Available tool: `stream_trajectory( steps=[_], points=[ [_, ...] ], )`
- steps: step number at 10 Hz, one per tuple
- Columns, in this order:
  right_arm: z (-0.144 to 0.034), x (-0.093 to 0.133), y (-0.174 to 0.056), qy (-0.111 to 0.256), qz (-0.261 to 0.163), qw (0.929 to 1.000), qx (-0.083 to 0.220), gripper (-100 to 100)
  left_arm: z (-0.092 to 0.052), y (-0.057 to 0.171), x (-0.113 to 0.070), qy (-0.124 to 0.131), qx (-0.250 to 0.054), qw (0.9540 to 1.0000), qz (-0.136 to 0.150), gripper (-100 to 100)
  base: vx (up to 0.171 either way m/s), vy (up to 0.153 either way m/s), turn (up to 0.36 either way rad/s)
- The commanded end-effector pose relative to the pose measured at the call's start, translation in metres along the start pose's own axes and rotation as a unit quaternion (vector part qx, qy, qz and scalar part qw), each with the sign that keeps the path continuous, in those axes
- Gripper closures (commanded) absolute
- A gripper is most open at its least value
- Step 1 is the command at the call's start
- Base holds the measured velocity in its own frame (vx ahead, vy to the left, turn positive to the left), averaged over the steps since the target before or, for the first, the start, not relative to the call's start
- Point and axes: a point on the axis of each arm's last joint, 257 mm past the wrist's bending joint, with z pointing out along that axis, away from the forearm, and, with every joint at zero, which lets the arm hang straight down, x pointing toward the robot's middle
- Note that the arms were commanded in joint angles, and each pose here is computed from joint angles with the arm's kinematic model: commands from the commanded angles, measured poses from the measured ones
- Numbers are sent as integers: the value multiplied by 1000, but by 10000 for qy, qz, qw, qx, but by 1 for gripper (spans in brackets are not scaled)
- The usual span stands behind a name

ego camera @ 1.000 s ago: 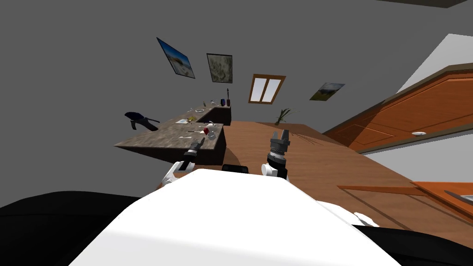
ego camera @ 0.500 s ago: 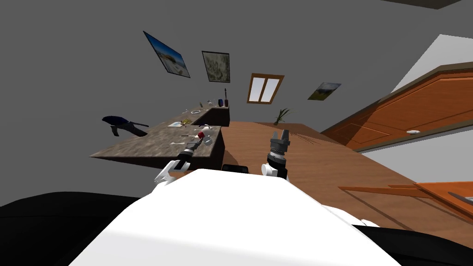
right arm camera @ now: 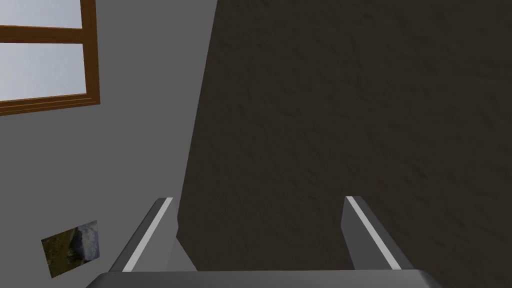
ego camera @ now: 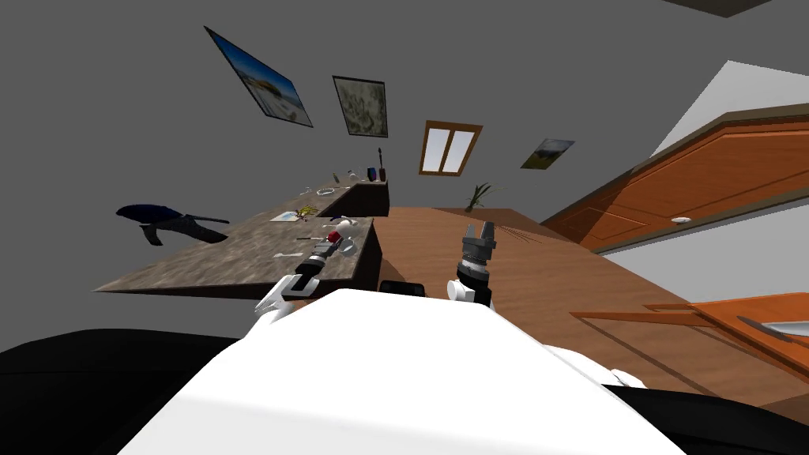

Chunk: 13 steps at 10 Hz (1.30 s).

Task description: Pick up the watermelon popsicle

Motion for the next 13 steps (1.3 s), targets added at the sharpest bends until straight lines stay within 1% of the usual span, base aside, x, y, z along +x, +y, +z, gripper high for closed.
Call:
stream_trajectory(
  steps=[1,2,3,4,5,6,7,8,9,10,11,12,13],
  points=[
    [0,0,0,0,0,10000,0,0,-20,27,7,55,-174,9998,6,-100,31,-53,-234],
    [0,0,0,0,-1,10000,1,0,-39,48,16,160,-311,9994,6,-100,30,-71,-408],
    [0,0,0,0,1,10000,0,0,-49,66,19,148,-423,9990,9,-100,32,-60,-194],
    [0,0,0,0,-1,10000,1,0,-51,68,16,107,-419,9991,20,-100,20,-27,61],
    [0,0,0,0,-2,10000,1,0,-71,89,18,155,-562,9983,37,-100,31,-45,-355],
    [0,0,0,0,0,10000,0,0,-79,101,15,96,-639,9979,56,-100,31,-43,-217],
    [0,0,0,0,-1,10000,1,0,-85,106,22,163,-690,9975,22,-100,18,-28,16],
    [0,0,0,0,-2,10000,1,0,-108,126,21,182,-827,9964,44,-100,37,-60,-319],
    [0,0,0,0,-1,10000,0,0,-117,137,20,150,-921,9956,50,-100,36,-49,-230],
    [0,0,0,0,-1,10000,1,0,-123,141,26,198,-964,9951,17,-100,17,-20,-6],
    [0,0,0,0,-2,10000,1,0,-146,159,23,217,-1110,9936,41,-100,29,-52,-345],
    [0,0,0,0,-1,10000,0,0,-153,168,19,160,-1193,9927,62,-100,33,-43,-209],
    [0,0,0,0,-2,10000,1,0,-158,169,21,157,-1196,9927,40,-100,20,-17,19]
  ],
)
